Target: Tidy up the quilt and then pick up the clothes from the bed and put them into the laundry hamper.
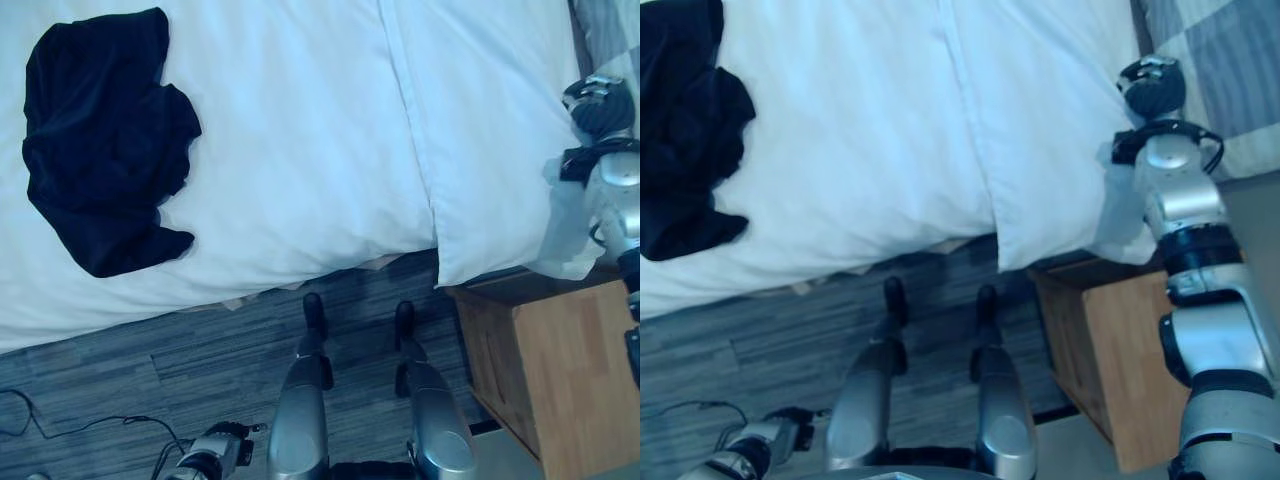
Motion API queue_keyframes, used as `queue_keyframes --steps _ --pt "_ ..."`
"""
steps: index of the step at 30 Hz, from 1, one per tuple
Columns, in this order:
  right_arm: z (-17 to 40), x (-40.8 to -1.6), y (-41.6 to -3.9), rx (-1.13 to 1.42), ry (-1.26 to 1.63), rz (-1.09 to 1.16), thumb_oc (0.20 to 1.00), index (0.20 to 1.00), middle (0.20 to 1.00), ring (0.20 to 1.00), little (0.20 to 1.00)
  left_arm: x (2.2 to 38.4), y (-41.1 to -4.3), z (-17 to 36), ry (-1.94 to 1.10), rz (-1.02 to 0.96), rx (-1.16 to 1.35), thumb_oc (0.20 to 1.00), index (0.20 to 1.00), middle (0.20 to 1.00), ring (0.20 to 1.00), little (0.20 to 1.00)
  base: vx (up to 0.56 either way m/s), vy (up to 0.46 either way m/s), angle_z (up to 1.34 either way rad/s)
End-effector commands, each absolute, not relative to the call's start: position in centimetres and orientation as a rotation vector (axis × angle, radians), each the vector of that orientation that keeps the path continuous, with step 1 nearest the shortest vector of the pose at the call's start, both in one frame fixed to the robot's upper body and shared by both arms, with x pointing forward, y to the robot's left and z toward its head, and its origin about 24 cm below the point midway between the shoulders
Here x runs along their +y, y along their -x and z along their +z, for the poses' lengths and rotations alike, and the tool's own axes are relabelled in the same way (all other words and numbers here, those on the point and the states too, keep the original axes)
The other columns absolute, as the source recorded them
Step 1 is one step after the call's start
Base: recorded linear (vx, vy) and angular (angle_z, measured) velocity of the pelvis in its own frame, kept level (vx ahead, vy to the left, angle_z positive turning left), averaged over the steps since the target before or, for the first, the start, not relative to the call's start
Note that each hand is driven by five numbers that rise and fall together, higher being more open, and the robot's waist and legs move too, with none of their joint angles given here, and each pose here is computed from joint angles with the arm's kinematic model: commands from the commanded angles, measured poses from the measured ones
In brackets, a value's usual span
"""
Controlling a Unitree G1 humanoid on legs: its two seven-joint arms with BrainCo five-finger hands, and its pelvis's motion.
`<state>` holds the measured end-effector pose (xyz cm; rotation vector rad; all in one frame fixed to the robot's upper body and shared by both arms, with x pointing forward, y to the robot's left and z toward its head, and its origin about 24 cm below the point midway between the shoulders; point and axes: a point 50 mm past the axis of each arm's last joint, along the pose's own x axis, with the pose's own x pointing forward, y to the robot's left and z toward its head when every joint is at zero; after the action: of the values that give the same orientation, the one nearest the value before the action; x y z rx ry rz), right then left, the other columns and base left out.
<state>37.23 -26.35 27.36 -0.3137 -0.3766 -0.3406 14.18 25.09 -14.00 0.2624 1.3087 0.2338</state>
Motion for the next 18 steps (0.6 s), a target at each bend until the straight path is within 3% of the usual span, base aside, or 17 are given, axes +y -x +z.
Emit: queue_keyframes --steps 1,5,9,18 --pt "27.9 -23.2 -36.2 -0.486 0.397 -0.226 0.2 0.2 0.2 0.2 0.2 25.1 -10.7 -15.2 -0.324 0.226 1.402 1.0 1.0 1.0 1.0 1.0 -0.04 0.109 -0.09" --pt "27.9 -19.3 -36.1 -0.509 0.394 -0.195 0.2 0.2 0.2 0.2 0.2 24.6 -12.3 -14.8 -0.306 0.239 1.372 1.0 1.0 1.0 1.0 1.0 -0.06 0.093 -0.2" --pt "26.4 -18.8 -36.6 -0.453 0.424 -0.23 0.2 0.2 0.2 0.2 0.2 23.7 -12.5 -15.0 -0.217 0.249 1.385 1.0 1.0 1.0 1.0 1.0 -0.05 0.078 -0.08" --pt "19.4 -23.5 -37.1 -0.186 0.407 -0.382 0.2 0.2 0.2 0.2 0.2 22.6 -13.5 -14.9 -0.223 0.232 1.362 1.0 1.0 1.0 1.0 1.0 -0.01 0.011 -0.01"
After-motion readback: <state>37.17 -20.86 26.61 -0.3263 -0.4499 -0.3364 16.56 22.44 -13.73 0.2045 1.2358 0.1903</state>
